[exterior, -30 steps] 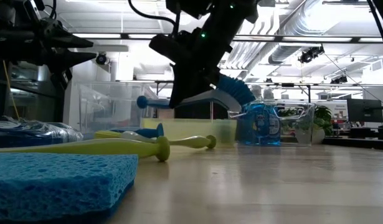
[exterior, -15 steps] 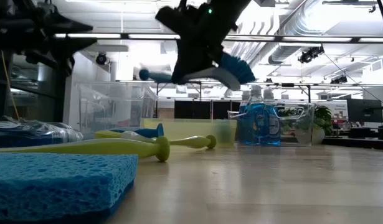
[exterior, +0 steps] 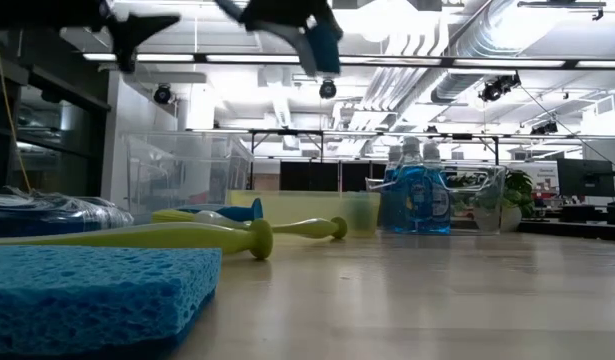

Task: Pick & Place Kitchen Sink Supplies
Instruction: Put the blue dish brush into the white bin

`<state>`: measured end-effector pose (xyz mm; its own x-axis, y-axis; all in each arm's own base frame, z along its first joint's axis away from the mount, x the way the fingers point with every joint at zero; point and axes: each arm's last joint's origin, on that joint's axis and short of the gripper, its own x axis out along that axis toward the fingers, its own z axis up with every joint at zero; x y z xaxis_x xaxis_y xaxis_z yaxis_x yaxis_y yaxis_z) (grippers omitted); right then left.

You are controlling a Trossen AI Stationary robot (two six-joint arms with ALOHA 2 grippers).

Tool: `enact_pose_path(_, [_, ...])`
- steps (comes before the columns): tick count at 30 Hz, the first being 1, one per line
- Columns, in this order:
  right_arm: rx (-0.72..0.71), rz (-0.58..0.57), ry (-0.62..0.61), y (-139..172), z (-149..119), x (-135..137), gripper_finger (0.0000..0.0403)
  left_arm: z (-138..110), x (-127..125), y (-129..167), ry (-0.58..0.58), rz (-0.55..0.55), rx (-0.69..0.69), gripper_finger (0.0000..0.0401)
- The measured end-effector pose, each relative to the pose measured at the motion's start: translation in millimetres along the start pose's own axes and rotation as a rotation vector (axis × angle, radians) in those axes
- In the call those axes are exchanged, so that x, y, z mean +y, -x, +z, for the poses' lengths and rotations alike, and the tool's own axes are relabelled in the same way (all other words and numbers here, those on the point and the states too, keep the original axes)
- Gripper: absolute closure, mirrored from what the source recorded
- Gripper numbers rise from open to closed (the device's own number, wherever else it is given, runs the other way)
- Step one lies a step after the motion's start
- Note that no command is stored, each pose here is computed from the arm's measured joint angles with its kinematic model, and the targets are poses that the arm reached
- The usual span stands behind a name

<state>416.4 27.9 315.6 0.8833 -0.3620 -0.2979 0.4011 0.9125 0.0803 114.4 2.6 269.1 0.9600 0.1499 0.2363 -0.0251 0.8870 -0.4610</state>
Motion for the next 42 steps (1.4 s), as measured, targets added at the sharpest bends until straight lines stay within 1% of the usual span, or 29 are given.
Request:
enact_pose_path(2, [-0.058,0.021,0.008,1.8,9.5,-2.3,0.0359,8.9,-6.2,-10.6,0.005,-0.009,-0.029,0.0178])
enact_pose_path(4, [-0.095,0.029,0.032,4.4,16.4,-4.6,0.0359,17.5,-11.8,-21.7,0.002,0.007,-0.049,0.0178])
enact_pose_path(8, [-0.137,0.05,0.064,10.7,29.2,-12.9,0.0359,32.6,-22.3,-44.3,-0.038,0.039,-0.068,0.0178])
enact_pose_path(10, [-0.15,0.074,0.071,13.2,34.3,-16.7,0.0359,40.5,-28.4,-55.9,-0.056,0.037,-0.071,0.0178])
enact_pose_path(12, [-0.165,0.084,0.088,12.5,36.7,-19.3,0.0357,47.9,-34.1,-67.6,-0.082,0.035,-0.077,0.0178])
enact_pose_path(17, [-0.183,0.117,0.12,11.7,39.3,-21.1,0.036,56.1,-41.9,-94.5,-0.155,0.086,-0.075,0.0178])
enact_pose_path(21, [-0.178,0.151,0.135,12.2,38.4,-18.8,0.0358,59.3,-45.5,-110.6,-0.177,0.121,-0.076,0.0178])
enact_pose_path(24, [-0.179,0.169,0.136,12.8,39.0,-18.5,0.0357,62.4,-48.2,-117.6,-0.178,0.122,-0.081,0.0178])
enact_pose_path(28, [-0.179,0.152,0.156,15.1,40.2,-19.2,0.036,62.9,-49.2,-120.5,-0.178,0.118,-0.078,0.0178])
enact_pose_path(33, [-0.198,0.095,0.155,23.4,47.2,-22.8,0.0356,67.4,-51.0,-117.4,-0.17,0.102,-0.095,0.0178])
enact_pose_path(38, [-0.204,0.091,0.185,32.8,53.5,-25.9,0.036,72.6,-52.8,-113.4,-0.163,0.092,-0.122,0.0178])
enact_pose_path(42, [-0.187,0.093,0.195,32.6,52.1,-26.5,0.0356,74.0,-53.4,-113.1,-0.158,0.087,-0.135,0.0178])
